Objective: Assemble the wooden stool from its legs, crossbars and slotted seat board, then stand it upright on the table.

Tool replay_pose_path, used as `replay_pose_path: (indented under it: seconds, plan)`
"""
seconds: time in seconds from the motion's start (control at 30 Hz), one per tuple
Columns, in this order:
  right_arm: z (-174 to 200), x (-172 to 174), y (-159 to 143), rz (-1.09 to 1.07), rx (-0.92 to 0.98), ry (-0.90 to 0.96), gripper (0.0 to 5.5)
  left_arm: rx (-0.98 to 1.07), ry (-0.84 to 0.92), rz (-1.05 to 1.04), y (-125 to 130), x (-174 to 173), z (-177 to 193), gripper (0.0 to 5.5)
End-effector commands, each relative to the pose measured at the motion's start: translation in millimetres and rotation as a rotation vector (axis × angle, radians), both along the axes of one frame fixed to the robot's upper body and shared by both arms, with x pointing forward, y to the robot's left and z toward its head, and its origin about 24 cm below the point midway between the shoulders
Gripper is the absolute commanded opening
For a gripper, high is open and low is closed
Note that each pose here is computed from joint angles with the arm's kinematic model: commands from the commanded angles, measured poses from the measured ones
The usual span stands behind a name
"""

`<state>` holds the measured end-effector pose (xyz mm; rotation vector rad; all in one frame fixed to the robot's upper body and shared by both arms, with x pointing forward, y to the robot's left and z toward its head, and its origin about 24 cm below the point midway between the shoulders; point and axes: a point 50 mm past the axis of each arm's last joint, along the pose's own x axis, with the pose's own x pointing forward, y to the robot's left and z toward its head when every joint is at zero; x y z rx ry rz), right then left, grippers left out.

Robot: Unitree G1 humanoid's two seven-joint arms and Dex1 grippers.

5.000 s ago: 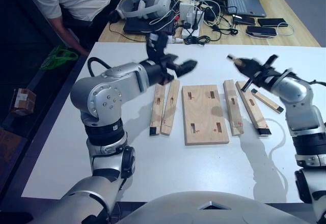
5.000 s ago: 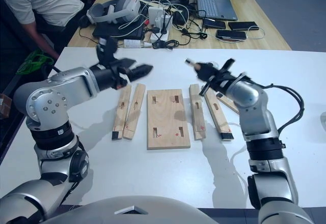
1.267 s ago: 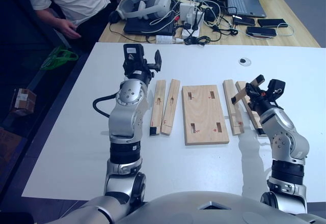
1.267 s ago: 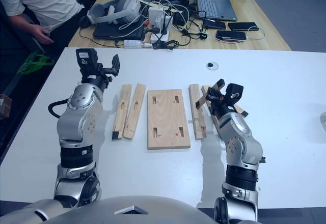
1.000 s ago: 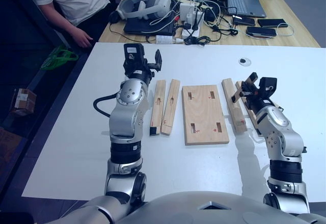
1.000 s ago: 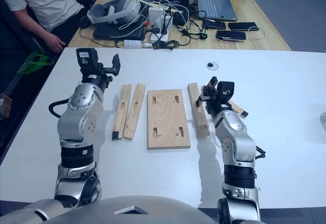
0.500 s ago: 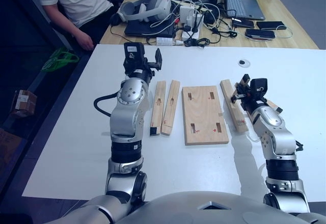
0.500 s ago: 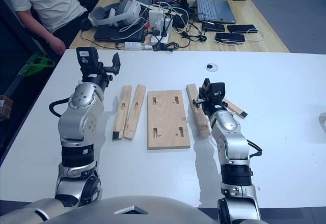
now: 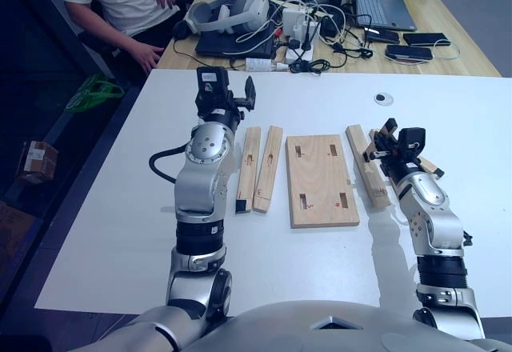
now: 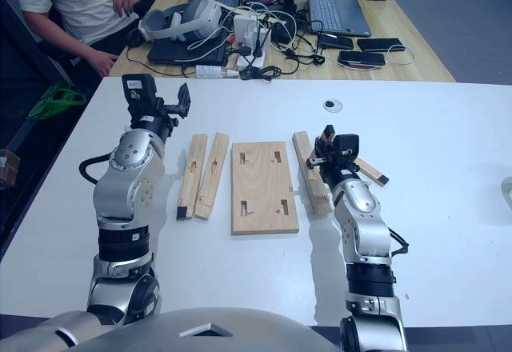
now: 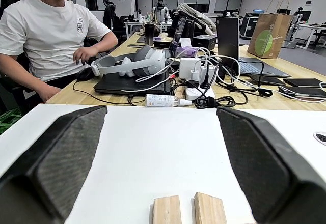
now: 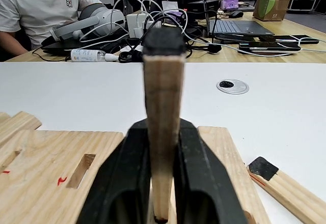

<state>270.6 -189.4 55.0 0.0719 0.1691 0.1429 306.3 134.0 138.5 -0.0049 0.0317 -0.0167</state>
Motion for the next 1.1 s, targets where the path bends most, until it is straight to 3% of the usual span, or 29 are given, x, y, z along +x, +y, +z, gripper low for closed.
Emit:
replay_pose_path:
  seconds: [0.03,0.2,0.33,0.53,0.63,0.8,1.0,1.1]
  plan:
    - [-9,-1,-2,-0.004,0.013,0.039,0.87,0.004,-0.012,-0.002,-2,1,3,3.99]
    - [4,3,0,0.011,0.011,-0.028,1.61,0.011,-0.016,-0.007,-2,1,4,3.99]
    - [54,11,-1,-0.006,0.027,-0.229,2.2,0.01,-0.018,-0.004,-2,1,4,3.99]
    - [169,42,4,-0.022,0.09,-0.559,2.2,0.008,-0.018,-0.002,-2,1,3,3.99]
    - [185,53,11,-0.007,0.11,-0.58,2.2,0.009,-0.018,-0.002,-2,1,3,3.99]
    - [146,60,20,0.043,0.071,-0.435,2.2,0.01,-0.017,-0.002,-1,1,3,3.99]
    - [11,37,19,0.157,-0.106,0.085,2.2,0.004,-0.016,-0.005,-4,1,3,3.99]
    - [-4,34,16,0.125,-0.097,0.13,2.2,0.003,-0.014,-0.004,-4,1,3,3.99]
